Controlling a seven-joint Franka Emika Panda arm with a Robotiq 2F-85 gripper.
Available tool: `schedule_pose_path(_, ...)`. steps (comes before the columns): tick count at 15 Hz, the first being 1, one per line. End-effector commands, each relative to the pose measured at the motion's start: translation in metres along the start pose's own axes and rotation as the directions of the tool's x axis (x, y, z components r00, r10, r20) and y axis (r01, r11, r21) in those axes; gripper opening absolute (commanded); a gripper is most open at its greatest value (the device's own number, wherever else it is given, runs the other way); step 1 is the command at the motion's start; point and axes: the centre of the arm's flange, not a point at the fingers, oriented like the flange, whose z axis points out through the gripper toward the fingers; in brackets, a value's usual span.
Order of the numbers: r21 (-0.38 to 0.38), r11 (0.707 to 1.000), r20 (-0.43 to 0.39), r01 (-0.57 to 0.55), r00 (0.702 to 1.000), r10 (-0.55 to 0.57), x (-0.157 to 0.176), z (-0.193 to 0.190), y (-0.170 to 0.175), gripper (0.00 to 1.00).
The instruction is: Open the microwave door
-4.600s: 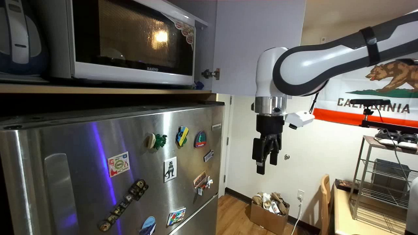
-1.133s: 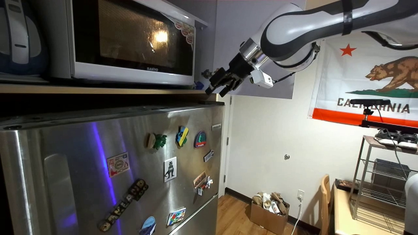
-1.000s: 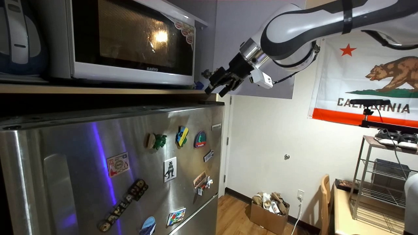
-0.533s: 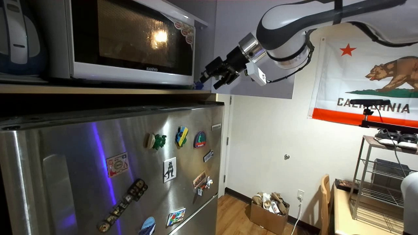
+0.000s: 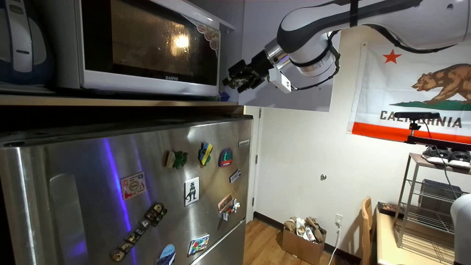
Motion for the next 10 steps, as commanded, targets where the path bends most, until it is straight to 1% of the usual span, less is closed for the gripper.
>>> schedule_pose_path(1,-0.001,1.0,-0.073,0.012,0.997,-0.012,0.029,0.0,0.02,1.0)
schedule_pose_path(3,0.023,0.999,-0.078,0.036,0.996,-0.035,0.036,0.0,0.026,1.0)
schedule_pose_path(5,0.062,0.997,-0.063,0.055,0.997,-0.051,0.036,0.003,0.025,1.0)
schedule_pose_path(6,0.025,0.999,-0.065,0.031,0.997,-0.03,0.026,-0.007,0.022,1.0)
schedule_pose_path(9,0.027,0.999,-0.061,0.034,0.998,-0.032,0.025,-0.005,0.023,1.0)
schedule_pose_path(10,0.037,0.999,-0.062,0.037,0.998,-0.034,0.02,-0.003,0.024,1.0)
